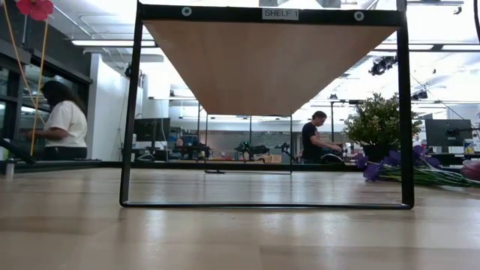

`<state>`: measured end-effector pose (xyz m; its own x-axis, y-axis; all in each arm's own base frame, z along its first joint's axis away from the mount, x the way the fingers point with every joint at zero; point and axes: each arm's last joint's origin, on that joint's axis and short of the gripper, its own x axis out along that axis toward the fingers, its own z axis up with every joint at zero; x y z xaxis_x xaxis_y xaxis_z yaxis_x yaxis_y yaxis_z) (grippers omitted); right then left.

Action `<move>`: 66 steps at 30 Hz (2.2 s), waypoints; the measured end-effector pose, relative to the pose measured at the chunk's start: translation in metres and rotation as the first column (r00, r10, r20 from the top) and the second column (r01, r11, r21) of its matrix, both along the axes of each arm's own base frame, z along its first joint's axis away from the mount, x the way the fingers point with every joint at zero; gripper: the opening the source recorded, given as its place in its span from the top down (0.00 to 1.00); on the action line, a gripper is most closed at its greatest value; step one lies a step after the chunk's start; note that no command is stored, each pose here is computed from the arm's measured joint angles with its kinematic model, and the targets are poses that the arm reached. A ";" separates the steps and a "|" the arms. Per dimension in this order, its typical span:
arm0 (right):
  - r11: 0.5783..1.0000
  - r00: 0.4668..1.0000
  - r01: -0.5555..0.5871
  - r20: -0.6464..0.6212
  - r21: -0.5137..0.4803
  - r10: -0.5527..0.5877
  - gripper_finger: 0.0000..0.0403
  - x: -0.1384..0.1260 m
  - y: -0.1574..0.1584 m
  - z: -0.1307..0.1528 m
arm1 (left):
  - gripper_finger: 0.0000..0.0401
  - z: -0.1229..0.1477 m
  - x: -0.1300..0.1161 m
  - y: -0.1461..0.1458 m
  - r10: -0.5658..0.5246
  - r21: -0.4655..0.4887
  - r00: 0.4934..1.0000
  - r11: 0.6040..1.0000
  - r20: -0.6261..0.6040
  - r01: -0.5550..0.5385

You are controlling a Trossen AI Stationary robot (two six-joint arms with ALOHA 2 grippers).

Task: Pick and place flowers into a vace then onto a shelf
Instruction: Put the blue flowers into the right transparent vase

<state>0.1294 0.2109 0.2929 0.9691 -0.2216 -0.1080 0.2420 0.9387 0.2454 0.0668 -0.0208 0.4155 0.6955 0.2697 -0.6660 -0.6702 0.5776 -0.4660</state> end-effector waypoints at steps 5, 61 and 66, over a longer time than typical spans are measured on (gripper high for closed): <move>1.000 1.000 -0.007 -0.012 -0.015 0.007 0.98 0.000 0.000 -0.002 | 0.20 0.000 0.000 0.000 0.004 -0.001 1.000 1.000 0.002 -0.004; 0.999 0.983 -0.030 -0.182 -0.016 0.026 0.97 0.025 0.011 -0.048 | 0.20 0.000 0.000 0.000 0.004 -0.001 1.000 1.000 0.002 -0.004; 0.999 0.981 -0.039 -0.191 -0.008 0.037 0.97 0.026 0.011 -0.048 | 0.20 0.000 0.000 0.000 0.003 -0.002 1.000 1.000 0.001 -0.003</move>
<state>0.1551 0.2216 0.2444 0.9387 -0.1871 -0.2895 0.2471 0.9508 0.1869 0.0668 -0.0208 0.4155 0.6955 0.2707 -0.6656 -0.6715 0.5746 -0.4680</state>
